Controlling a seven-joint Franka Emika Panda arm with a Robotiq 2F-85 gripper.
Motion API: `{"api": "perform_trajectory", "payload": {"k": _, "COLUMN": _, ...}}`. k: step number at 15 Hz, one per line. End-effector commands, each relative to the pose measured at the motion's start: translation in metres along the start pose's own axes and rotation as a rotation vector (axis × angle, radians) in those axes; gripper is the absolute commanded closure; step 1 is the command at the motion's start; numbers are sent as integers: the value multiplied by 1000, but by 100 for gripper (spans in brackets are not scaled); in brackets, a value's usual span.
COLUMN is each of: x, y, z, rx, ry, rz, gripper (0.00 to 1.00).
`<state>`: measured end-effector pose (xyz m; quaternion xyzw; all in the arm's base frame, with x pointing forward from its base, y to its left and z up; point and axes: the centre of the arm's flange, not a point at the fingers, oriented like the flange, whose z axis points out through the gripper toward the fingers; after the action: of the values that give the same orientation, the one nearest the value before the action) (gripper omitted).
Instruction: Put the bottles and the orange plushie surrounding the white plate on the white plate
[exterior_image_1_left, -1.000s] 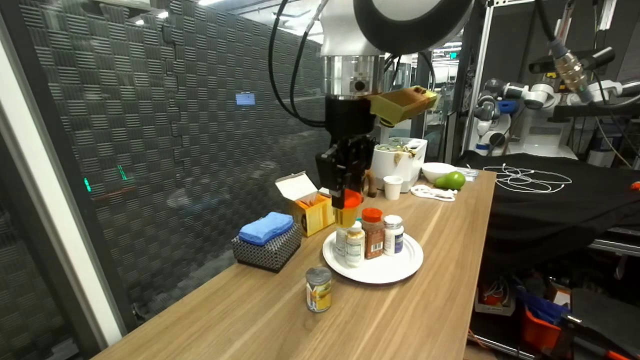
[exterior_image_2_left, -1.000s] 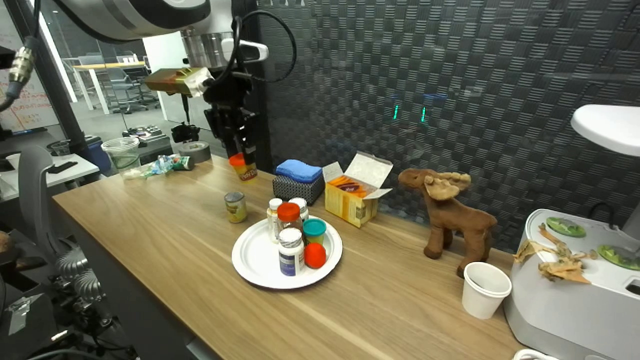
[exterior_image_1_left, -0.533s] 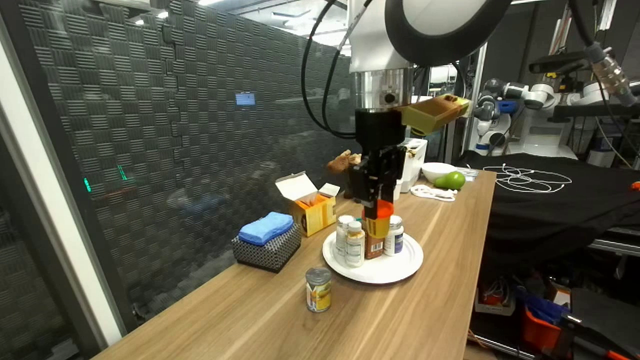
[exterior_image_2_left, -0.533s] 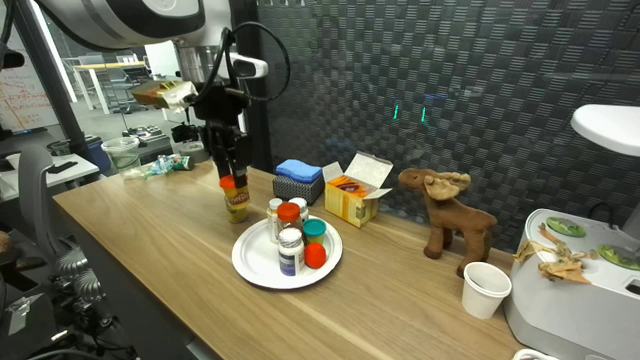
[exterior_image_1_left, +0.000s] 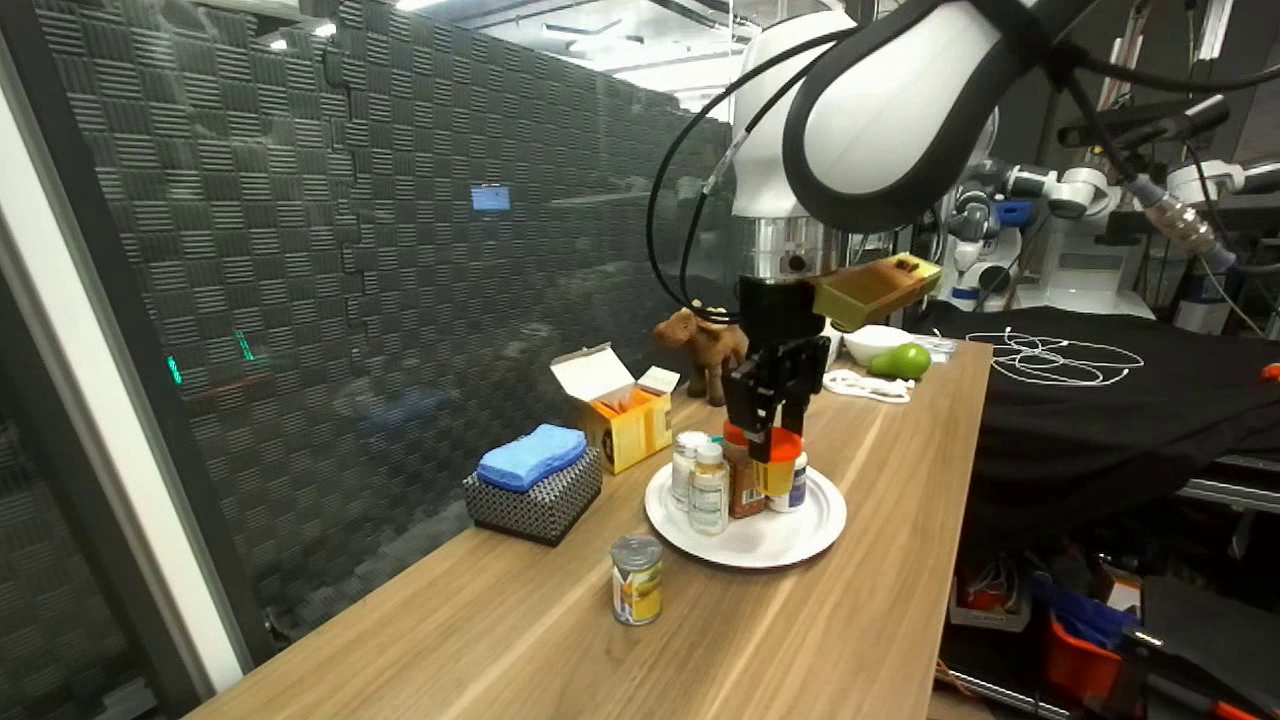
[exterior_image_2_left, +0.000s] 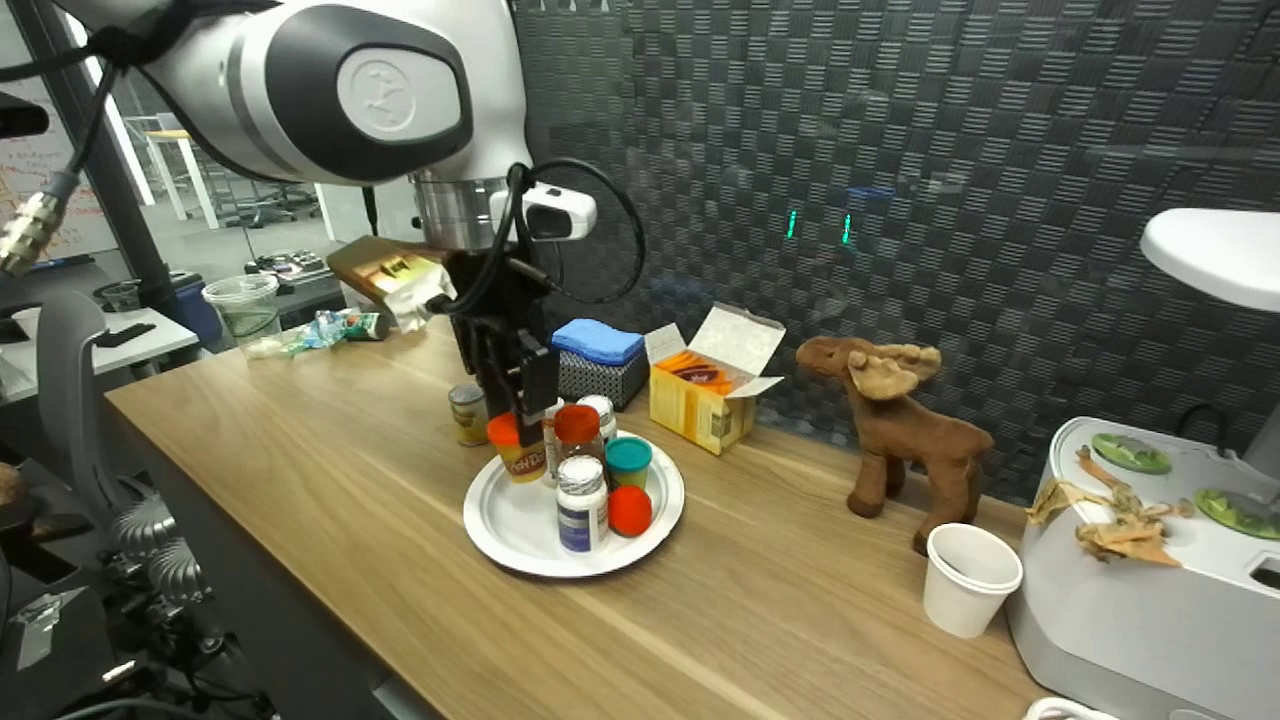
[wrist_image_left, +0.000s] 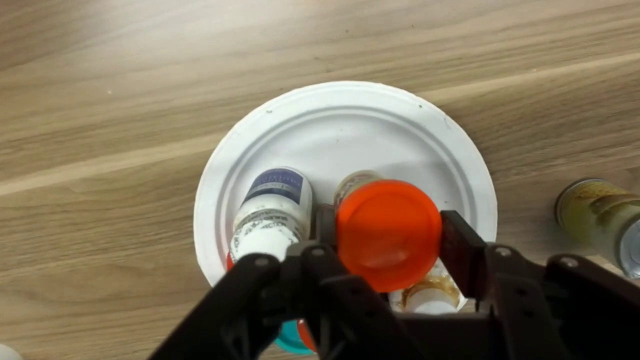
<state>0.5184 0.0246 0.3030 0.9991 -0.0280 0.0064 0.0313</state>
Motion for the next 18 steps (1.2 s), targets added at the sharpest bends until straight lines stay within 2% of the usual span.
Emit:
{"api": "perform_trajectory", "payload": {"k": 1, "x": 2, "y": 8, "z": 14, "rx": 42, "ry": 12, "rz": -8, "gripper": 71}}
{"api": "perform_trajectory", "payload": {"k": 6, "x": -3, "y": 13, "z": 33, "rx": 67, "ry": -5, "rz": -13, "gripper": 71}}
{"api": "perform_trajectory", "payload": {"k": 18, "x": -3, "y": 31, "z": 59, "rx": 54, "ry": 26, "rz": -32, "gripper": 71}}
